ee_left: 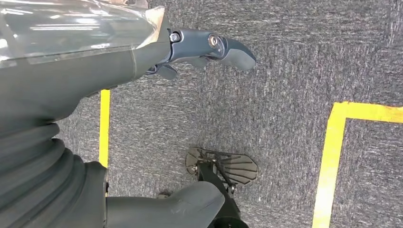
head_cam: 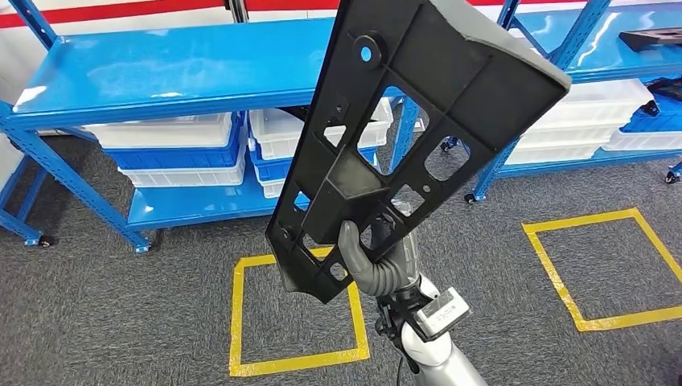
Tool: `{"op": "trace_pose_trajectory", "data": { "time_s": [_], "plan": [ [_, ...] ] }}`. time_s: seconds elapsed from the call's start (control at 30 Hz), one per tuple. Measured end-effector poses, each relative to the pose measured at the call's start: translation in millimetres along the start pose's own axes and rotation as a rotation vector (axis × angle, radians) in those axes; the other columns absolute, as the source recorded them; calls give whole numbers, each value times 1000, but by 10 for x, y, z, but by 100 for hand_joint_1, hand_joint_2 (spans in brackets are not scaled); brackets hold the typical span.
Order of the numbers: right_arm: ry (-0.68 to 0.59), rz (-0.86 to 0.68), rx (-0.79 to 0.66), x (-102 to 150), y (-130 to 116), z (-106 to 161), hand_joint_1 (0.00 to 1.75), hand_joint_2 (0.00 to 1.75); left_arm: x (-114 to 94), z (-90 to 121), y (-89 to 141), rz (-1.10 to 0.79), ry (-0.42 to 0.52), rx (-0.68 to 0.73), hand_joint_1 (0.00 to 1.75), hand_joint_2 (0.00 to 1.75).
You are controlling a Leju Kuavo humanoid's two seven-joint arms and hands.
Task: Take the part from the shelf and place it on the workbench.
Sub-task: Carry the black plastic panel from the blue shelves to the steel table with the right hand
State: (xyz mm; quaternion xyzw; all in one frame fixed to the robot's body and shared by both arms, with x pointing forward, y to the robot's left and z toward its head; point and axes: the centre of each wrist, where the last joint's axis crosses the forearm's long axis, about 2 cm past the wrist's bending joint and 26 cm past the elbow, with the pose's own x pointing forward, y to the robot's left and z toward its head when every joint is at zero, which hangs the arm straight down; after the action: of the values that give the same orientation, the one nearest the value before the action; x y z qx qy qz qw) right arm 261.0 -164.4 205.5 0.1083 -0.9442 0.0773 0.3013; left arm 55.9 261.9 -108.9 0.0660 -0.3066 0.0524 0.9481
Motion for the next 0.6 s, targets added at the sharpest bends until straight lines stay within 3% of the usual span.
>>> {"op": "trace_pose_trajectory", "data": {
  "time_s": [0.6],
  "plan": [
    [-24,55,5,19,-64,-30,175,175,-2,0,3,1,-31,-18,0,175]
  ]
}}
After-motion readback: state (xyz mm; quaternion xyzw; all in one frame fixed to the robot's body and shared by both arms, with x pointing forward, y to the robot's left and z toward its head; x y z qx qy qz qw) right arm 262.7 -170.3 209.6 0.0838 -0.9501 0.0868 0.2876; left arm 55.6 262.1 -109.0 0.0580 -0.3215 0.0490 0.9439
